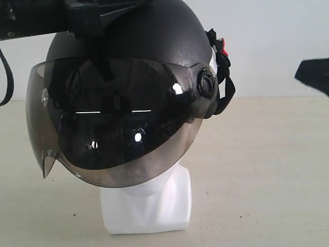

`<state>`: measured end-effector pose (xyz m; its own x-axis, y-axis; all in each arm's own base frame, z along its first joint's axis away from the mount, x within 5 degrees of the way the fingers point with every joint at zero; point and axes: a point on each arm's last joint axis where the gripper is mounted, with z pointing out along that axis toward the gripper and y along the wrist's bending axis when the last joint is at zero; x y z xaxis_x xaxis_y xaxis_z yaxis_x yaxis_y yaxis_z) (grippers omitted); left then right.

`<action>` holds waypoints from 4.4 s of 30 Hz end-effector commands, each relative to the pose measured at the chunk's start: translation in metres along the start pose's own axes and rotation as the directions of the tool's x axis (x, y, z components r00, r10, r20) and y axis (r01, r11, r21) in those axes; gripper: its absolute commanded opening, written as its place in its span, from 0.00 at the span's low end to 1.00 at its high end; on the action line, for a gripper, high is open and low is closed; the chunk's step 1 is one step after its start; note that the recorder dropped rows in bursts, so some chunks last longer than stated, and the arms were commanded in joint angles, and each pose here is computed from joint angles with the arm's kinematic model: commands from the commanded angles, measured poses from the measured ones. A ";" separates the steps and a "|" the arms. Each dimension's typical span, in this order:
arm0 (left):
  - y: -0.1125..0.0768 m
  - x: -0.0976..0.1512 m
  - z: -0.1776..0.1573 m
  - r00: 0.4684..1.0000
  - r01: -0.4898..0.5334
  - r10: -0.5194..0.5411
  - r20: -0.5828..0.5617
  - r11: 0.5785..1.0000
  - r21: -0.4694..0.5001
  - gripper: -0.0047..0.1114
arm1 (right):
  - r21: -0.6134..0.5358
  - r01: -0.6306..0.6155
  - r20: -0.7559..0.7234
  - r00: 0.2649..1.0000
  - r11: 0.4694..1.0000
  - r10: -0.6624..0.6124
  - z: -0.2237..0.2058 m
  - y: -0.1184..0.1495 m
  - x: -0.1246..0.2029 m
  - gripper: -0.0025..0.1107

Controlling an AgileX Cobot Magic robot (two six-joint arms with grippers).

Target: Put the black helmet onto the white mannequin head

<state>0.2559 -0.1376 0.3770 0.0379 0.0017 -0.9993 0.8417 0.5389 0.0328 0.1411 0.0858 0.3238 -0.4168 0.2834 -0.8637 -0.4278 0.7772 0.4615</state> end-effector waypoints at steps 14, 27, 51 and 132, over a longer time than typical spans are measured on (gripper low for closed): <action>0.008 0.010 -0.002 0.997 -0.014 0.006 -0.078 0.994 -0.106 0.08 | -0.096 -0.147 -0.219 0.968 0.985 0.123 0.044 0.021 -0.031 0.47; 0.010 0.010 -0.002 0.996 -0.024 0.014 -0.085 0.992 -0.124 0.08 | -0.132 -0.177 -0.333 0.935 0.975 0.124 0.047 0.025 -0.023 0.52; 0.010 0.010 -0.002 0.996 -0.024 0.014 -0.085 0.992 -0.124 0.08 | -0.096 -0.220 -0.441 0.884 0.971 0.157 0.068 0.017 -0.007 0.07; -0.003 -0.008 -0.017 0.992 -0.111 0.103 -0.071 0.987 -0.118 0.08 | 0.008 -0.150 -0.423 0.895 0.989 0.139 0.109 -0.010 0.007 0.02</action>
<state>0.2448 -0.1261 0.3862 0.0940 0.1056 -0.9900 0.7700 0.6225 0.1395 0.2233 0.1451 0.2934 -0.8016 0.1322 -0.5830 -0.3478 0.6900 0.6347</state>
